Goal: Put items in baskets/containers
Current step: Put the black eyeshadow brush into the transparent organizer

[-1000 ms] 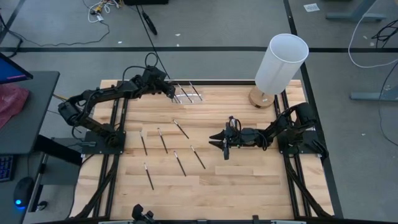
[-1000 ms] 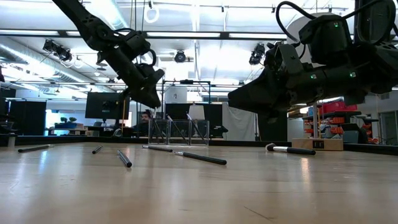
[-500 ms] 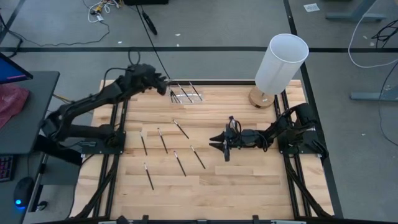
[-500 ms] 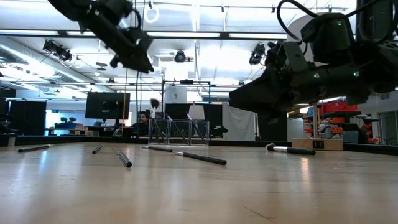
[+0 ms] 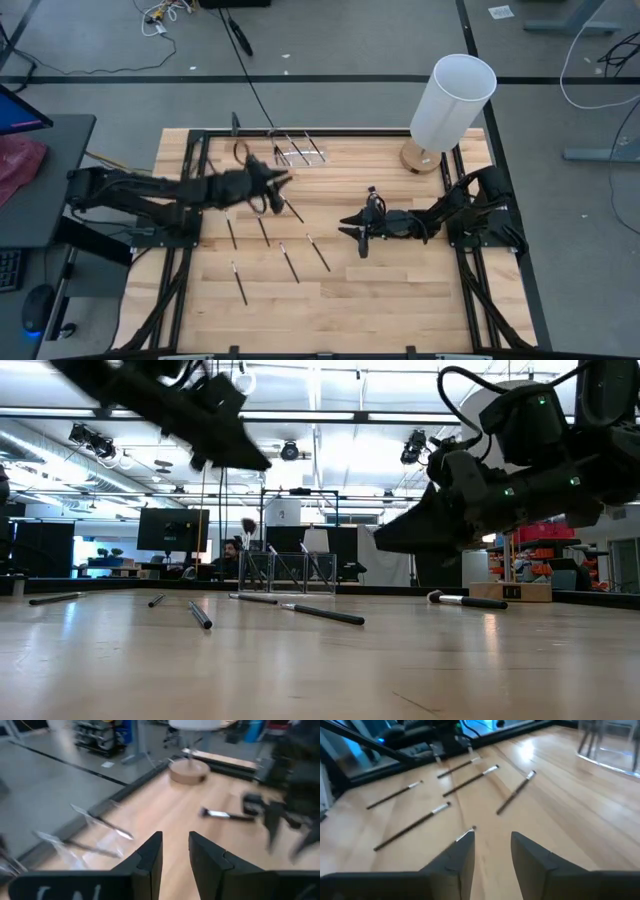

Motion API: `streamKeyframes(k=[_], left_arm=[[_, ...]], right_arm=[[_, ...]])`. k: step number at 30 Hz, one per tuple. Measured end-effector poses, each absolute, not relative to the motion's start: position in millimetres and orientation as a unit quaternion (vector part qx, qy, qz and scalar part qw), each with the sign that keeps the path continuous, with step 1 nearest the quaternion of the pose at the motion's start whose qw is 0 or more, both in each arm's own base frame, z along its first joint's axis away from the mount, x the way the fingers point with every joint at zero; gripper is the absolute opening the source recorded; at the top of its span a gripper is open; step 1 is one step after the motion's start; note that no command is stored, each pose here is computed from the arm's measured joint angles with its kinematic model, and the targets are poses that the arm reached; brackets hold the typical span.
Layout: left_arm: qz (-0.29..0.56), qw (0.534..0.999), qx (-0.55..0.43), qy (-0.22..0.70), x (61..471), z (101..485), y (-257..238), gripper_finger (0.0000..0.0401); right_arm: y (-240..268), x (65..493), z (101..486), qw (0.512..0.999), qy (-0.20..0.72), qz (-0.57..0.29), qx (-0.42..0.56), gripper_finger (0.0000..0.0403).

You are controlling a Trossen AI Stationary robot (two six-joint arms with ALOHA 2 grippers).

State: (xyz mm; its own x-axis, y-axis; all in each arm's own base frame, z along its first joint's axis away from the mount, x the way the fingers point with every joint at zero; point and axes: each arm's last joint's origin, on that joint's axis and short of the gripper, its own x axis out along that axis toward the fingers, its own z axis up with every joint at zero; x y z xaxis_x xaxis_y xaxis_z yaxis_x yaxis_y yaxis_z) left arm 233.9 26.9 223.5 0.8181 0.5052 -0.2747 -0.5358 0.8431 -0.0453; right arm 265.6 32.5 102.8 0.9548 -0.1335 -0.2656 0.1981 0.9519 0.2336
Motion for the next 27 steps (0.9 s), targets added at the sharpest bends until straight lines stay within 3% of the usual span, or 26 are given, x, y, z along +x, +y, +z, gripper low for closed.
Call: streamKeyframes(k=[9, 16, 27], left_arm=[[0.216, 0.964, -0.131, 0.081, 217, 161, -3, 0.0089], [0.23, 0.96, -0.115, 0.113, 221, 139, -19, 0.0089], [0.277, 0.944, -0.12, 0.133, 226, 111, -24, 0.0089]], right_arm=[[28, 252, 132, 0.953, 0.236, -0.147, 0.12, 0.0157], [41, 270, 154, 0.953, 0.243, -0.135, 0.118, 0.0178], [82, 331, 127, 0.95, 0.283, -0.096, 0.086, 0.0203]])
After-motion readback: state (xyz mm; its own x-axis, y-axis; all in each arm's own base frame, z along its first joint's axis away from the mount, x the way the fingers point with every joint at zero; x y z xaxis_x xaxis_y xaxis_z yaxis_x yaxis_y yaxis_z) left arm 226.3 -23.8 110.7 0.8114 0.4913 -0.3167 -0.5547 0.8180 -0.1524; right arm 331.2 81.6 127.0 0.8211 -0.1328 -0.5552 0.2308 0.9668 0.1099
